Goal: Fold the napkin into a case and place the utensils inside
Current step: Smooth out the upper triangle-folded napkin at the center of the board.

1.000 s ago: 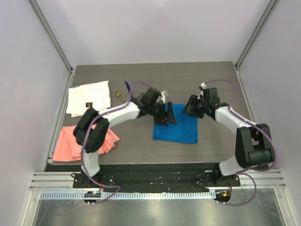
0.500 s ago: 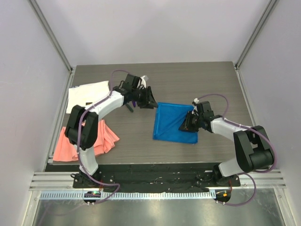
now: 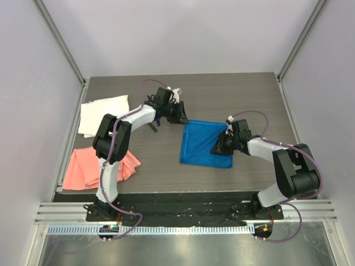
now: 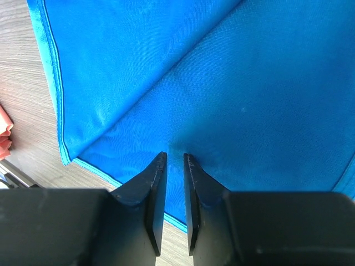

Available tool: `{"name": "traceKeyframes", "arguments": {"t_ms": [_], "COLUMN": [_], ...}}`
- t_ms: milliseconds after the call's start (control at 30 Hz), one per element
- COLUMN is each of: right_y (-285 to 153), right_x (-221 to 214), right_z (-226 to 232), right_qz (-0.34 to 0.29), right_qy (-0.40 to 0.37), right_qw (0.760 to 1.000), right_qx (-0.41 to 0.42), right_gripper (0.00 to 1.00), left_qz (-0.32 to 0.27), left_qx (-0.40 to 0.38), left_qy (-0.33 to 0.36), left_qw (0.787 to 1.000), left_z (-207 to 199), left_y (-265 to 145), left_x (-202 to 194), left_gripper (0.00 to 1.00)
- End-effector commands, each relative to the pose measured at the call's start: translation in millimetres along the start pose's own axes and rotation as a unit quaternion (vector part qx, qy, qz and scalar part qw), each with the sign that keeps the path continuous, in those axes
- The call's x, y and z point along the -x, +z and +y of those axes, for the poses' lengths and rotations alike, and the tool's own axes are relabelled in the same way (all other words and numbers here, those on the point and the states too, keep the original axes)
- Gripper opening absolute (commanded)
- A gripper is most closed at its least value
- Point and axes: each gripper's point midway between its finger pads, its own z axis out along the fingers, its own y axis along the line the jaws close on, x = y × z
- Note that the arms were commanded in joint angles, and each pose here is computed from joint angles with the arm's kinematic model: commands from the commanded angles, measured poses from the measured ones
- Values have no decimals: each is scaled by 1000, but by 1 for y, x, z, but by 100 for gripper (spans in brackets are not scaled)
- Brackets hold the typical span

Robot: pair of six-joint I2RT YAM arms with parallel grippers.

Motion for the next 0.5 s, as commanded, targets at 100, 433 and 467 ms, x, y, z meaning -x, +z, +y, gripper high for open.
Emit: {"name": "traceKeyframes", "arguments": {"t_ms": [100, 433, 467], "right_y": [4, 3, 3], "right_x": [8, 5, 5], "right_z": [-3, -2, -1], "right_qz": [-11, -10, -10], "right_qy": [-14, -13, -14], "right_qw": [1000, 1000, 1000], "right_qx": [-1, 7, 9], "right_gripper": [23, 20, 20], "left_qz": [-57, -59, -57], "left_qx": [-12, 8, 12], "left_qy": [49, 49, 47], "left_qw": [997, 997, 997], "left_z": [-11, -2, 0], "left_y": [9, 27, 28], "left_x": [31, 36, 35], "left_gripper": [30, 32, 33]}}
